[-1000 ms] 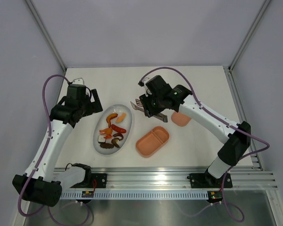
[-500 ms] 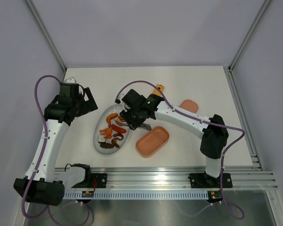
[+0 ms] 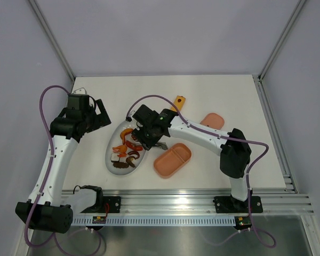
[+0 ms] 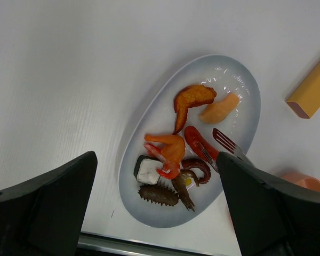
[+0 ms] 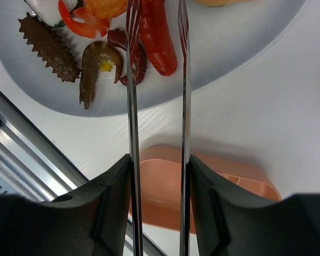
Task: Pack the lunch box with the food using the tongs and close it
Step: Pick up the fake food from the plate.
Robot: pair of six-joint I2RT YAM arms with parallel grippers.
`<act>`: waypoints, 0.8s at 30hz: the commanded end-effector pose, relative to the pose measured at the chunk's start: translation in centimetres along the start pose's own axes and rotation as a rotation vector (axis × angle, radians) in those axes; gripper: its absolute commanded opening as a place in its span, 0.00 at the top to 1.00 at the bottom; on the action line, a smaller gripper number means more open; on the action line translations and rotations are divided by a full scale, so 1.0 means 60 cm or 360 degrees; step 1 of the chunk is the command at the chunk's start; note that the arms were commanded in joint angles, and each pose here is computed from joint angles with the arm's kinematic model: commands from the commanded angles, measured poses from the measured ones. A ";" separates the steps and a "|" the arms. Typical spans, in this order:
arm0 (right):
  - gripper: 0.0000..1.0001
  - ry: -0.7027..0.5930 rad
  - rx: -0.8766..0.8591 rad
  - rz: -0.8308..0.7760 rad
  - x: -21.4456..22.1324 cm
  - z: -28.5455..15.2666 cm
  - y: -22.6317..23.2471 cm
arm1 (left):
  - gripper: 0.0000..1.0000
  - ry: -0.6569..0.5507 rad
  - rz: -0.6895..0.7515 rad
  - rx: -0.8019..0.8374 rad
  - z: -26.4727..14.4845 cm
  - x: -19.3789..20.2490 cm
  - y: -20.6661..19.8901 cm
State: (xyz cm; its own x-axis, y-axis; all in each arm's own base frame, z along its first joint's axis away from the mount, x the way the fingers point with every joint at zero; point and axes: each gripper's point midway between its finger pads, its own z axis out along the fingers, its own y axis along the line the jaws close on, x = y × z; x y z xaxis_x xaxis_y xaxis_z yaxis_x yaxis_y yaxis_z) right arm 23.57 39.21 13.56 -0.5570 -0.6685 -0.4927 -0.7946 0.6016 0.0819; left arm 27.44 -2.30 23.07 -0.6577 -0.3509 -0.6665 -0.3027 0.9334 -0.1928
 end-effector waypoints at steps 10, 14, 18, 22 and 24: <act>0.47 0.0025 -0.0057 -0.0070 0.002 0.013 0.020 | 0.01 -0.0052 -0.0023 0.0050 -0.003 -0.011 -0.008; 0.47 0.0025 -0.0057 -0.0075 0.003 0.014 0.019 | 0.01 -0.0049 -0.0025 0.0054 -0.004 -0.011 -0.008; 0.46 0.0040 -0.0056 -0.0084 0.007 0.016 0.020 | 0.01 -0.0054 -0.0026 0.0056 -0.004 -0.011 -0.009; 0.45 0.0060 -0.0038 -0.0093 0.010 0.021 0.017 | 0.01 -0.0049 -0.0025 0.0054 -0.004 -0.009 -0.008; 0.45 0.0069 -0.0030 -0.0093 0.012 0.024 0.015 | 0.01 -0.0049 -0.0025 0.0054 -0.003 -0.010 -0.008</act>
State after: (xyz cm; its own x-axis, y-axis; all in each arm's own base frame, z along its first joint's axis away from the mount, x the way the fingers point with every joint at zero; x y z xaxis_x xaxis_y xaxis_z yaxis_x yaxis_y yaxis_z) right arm 23.03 39.43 12.00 -0.5508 -0.6984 -0.4571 -0.8090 0.5815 0.0862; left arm 27.45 -2.30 23.07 -0.6576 -0.3512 -0.6665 -0.3025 0.9333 -0.1934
